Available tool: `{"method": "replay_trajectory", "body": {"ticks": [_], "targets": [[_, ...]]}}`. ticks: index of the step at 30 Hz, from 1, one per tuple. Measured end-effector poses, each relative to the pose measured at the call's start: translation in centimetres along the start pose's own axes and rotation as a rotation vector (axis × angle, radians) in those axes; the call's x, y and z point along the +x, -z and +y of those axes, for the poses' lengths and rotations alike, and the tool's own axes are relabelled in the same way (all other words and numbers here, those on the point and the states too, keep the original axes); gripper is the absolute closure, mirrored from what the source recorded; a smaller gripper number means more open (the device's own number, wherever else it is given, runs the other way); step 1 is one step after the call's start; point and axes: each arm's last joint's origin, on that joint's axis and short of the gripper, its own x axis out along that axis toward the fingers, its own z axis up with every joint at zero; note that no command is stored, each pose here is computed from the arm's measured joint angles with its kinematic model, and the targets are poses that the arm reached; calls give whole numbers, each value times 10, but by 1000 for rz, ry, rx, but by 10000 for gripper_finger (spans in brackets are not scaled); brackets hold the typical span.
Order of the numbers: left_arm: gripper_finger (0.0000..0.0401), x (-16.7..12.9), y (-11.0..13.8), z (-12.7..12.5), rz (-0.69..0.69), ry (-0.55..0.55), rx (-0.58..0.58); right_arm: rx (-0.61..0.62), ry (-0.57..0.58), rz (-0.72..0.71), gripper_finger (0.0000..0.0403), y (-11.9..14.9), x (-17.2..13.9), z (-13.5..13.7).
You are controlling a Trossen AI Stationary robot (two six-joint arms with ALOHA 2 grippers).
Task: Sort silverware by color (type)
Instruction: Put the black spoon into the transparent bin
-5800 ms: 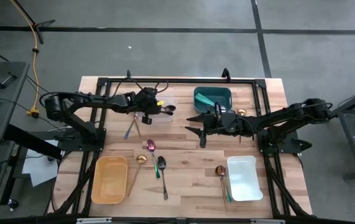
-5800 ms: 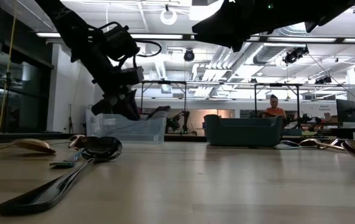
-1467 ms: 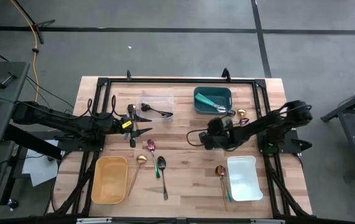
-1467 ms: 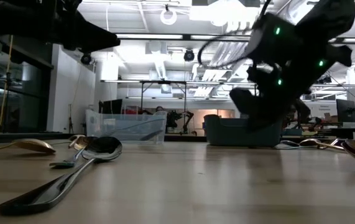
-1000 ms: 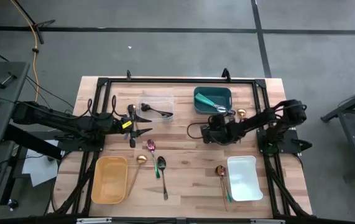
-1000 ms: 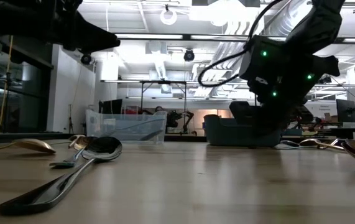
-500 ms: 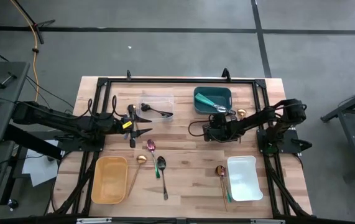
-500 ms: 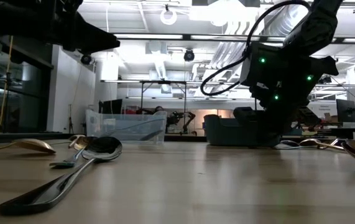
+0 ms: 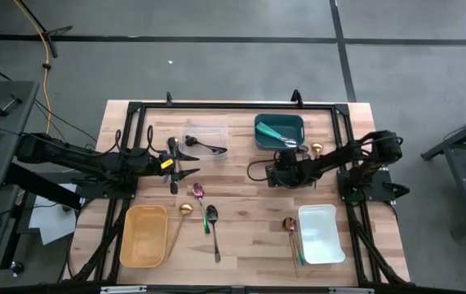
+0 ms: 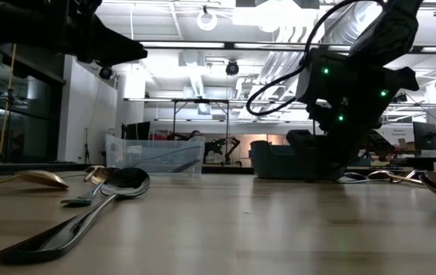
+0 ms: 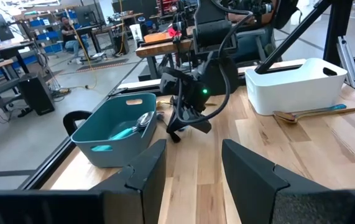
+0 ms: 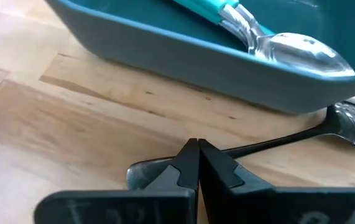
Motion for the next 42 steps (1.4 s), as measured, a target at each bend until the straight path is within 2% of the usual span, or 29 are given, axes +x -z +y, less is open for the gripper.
{"method": "replay_trajectory", "body": {"ticks": [33,42], "targets": [[251,0,0,0,0,0,-12,13,-279,38,403,25,-30,27],[252,0,0,0,0,-1,-5,-50,-384,29,403,23,-41,42]]}}
